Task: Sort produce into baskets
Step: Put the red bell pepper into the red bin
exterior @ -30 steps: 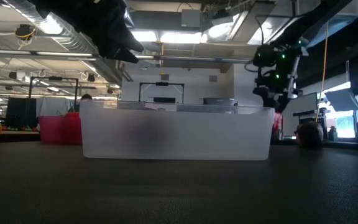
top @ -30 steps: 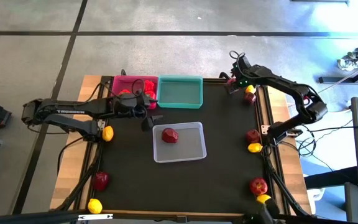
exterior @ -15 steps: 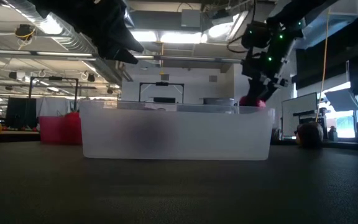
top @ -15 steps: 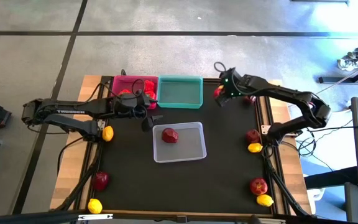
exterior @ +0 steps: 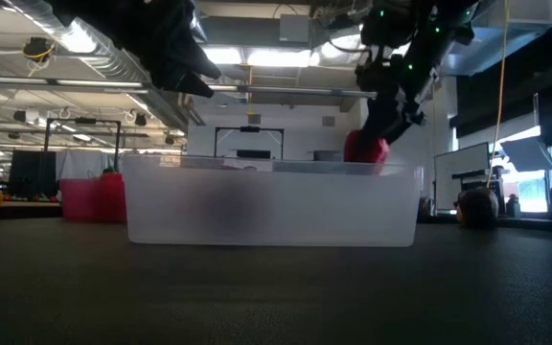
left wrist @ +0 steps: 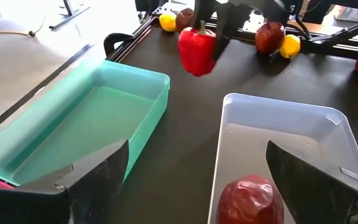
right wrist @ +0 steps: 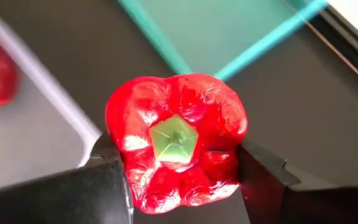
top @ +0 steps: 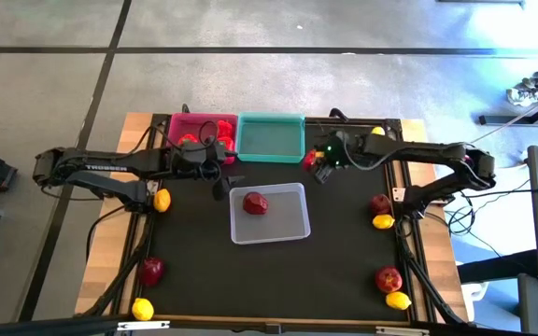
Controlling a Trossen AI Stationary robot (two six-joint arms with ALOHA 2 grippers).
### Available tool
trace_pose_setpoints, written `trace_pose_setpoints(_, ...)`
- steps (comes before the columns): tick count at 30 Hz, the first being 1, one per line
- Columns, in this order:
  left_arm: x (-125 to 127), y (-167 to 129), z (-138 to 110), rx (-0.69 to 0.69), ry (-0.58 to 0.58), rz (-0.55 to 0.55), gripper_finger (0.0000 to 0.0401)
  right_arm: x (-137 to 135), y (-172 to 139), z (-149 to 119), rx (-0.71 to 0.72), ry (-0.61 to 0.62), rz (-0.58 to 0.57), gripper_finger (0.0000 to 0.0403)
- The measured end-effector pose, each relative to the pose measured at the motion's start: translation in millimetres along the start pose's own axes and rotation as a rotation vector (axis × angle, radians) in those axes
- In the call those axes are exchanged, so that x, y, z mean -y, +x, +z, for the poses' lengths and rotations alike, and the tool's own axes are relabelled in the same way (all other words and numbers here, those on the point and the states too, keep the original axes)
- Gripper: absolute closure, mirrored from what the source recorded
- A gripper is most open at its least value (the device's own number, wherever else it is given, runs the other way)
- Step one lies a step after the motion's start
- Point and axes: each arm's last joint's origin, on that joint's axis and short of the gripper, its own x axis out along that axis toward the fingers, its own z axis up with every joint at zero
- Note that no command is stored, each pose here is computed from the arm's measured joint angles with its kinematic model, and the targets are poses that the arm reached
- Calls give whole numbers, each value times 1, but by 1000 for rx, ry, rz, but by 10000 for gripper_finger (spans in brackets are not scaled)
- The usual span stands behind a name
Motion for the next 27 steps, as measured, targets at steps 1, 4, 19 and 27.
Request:
trace_pose_setpoints(1, 1, 0, 0, -1, 1, -3, 25, -6, -1, 0, 15, -14, 17, 246)
trace_pose_setpoints(4, 4, 2, -2, -12, -2, -12, 25, -23, -4, 0, 62, -52, 67, 246)
trace_pose_setpoints(19, 15, 10, -8, -48, -1, -46, 25, -66, -15, -31, -47, -218, 139, 246)
trace_pose_setpoints(27, 16, 10, -5, -26, -3, -49, 25, -70, -4, -33, -82, -240, 114, 246)
